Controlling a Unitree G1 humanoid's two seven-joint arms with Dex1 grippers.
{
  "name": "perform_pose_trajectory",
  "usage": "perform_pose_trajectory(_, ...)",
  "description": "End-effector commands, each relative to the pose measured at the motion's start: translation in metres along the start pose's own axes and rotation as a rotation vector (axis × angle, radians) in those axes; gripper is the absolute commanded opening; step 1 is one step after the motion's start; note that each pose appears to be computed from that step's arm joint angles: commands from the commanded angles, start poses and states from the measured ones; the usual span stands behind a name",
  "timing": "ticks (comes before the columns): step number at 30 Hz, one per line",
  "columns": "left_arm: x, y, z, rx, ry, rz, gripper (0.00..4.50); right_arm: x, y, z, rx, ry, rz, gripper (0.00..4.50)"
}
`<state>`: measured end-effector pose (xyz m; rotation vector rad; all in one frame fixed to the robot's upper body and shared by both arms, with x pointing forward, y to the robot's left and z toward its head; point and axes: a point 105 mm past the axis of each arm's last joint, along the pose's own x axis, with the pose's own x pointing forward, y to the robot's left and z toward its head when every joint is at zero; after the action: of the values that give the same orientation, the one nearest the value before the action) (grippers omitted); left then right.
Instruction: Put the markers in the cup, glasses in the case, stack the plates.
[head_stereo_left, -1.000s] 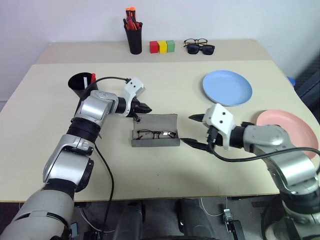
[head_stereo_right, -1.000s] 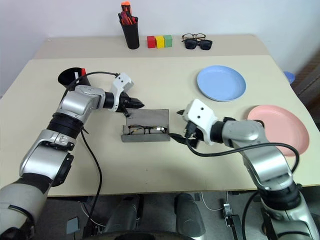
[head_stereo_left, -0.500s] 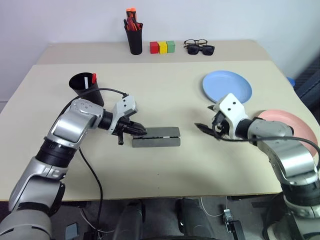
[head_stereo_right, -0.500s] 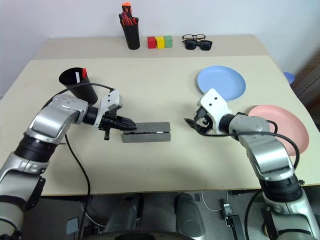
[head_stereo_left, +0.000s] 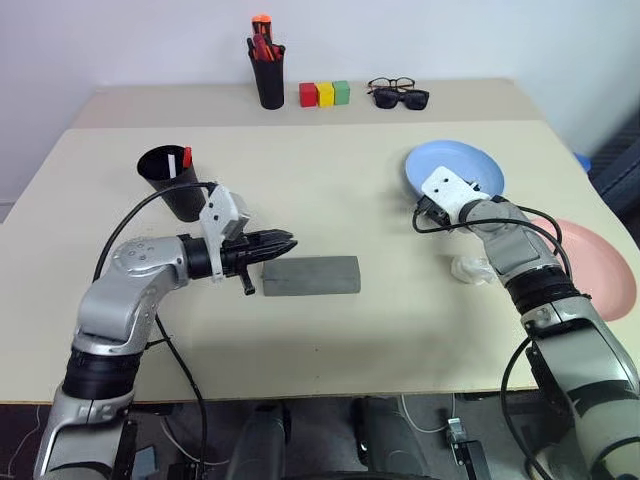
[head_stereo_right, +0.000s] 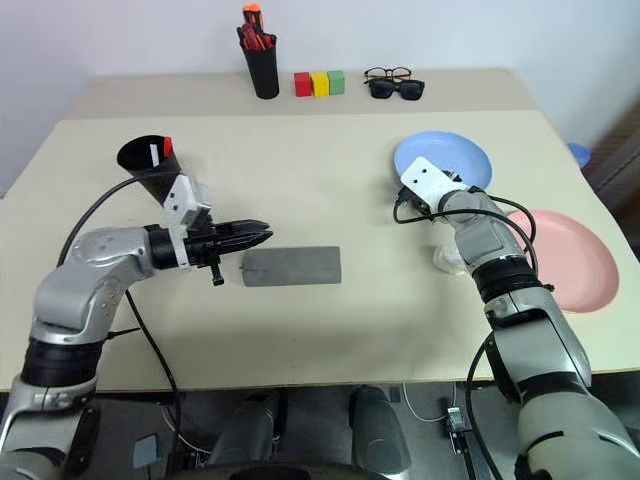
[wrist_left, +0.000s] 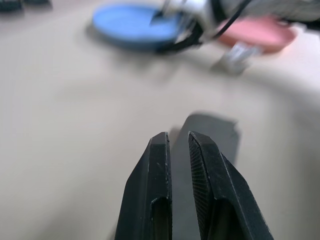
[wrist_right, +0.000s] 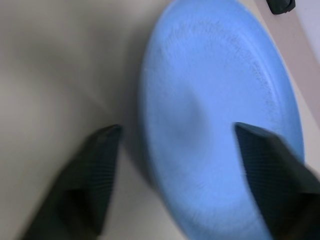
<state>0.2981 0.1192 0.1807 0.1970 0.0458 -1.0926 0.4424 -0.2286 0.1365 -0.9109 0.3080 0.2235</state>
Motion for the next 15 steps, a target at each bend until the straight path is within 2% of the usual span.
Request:
perform_pose_trajectory(1, -0.003, -0.012, 0.017, 0.014, -0.082, -0.014, 0.56, 0.001, -0.008, 0.003, -0.029, -0.019, -0.026, 1.67)
perform_pose_trajectory(4, 0.000, -0.015, 0.021, 0.020, -0.115, -0.009, 0.56, -0.001, -0.010, 0.004, -0.032, -0.033, -0.029, 0.15)
perform_pose_trajectory(9, 0.022, -0.025, 0.031, -0.006, -0.188, -0.067, 0.56, -0.028, -0.027, 0.008, -0.149, -0.078, -0.100, 0.06)
perform_pose_trajectory(12, 0.046, -0.044, 0.035, -0.024, -0.207, -0.213, 0.56, -0.074, -0.041, -0.004, -0.150, -0.061, -0.134, 0.06)
perform_pose_trajectory(15, 0.069, -0.052, 0.038, -0.015, -0.232, -0.313, 0.56, -0.125, -0.037, -0.015, -0.133, -0.030, -0.104, 0.06)
